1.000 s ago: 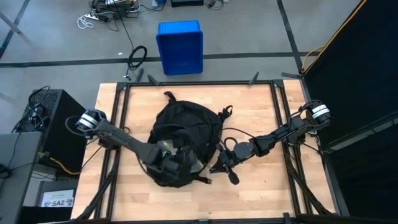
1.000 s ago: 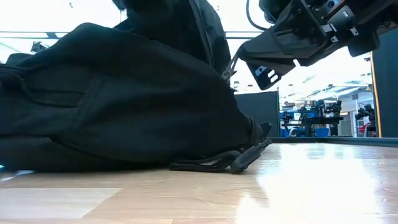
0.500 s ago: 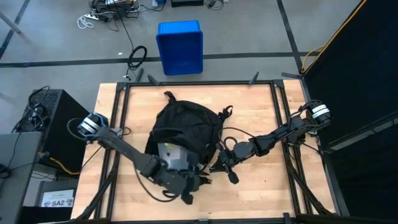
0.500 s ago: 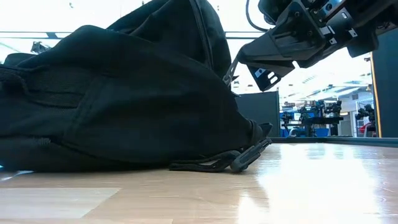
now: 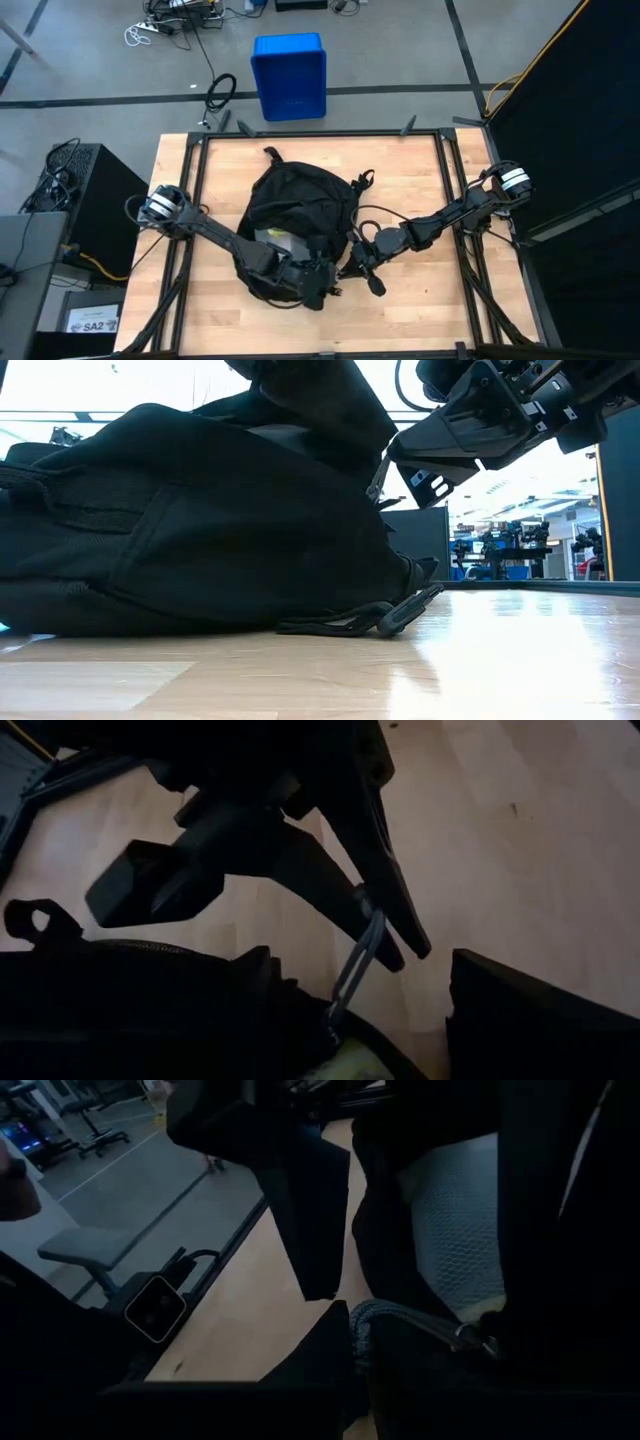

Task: Unpack backpack
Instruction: Close the black backpack

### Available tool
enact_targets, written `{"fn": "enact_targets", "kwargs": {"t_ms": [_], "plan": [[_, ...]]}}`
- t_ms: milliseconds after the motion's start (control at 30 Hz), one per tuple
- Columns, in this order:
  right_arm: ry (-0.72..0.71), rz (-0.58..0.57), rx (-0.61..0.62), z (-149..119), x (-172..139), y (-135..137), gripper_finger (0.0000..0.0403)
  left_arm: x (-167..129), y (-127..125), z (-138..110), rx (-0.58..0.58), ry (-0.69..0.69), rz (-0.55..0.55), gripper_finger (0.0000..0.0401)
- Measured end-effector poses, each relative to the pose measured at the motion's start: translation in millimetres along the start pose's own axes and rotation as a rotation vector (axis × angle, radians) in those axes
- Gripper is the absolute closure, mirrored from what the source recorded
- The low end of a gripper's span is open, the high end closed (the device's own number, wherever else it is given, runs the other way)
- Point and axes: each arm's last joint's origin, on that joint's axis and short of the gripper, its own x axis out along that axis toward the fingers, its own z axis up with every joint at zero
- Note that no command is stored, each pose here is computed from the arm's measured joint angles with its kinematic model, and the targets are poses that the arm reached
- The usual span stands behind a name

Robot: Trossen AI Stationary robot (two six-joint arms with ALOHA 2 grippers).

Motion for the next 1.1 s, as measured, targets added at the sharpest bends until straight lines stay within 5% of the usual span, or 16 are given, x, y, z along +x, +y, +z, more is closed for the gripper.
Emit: {"fn": "enact_targets", "kwargs": {"t_ms": [200,500,700,1100], "plan": [[0.008,-0.005,0.003,0,0,-3,0.0403,-8,-7,4,0.065,-0.009,0.014,0.0131],[0.025,-0.016,0.005,-2,0,-4,0.0403,-44,-7,57,0.196,-0.112,0.066,0.0138],[0.024,-0.018,0.006,-2,0,-4,0.0403,-16,15,43,0.136,0.032,-0.025,0.0137],[0.021,-0.024,0.006,-2,0,-5,0.0403,21,1,15,0.086,0.192,-0.038,0.0137]]}}
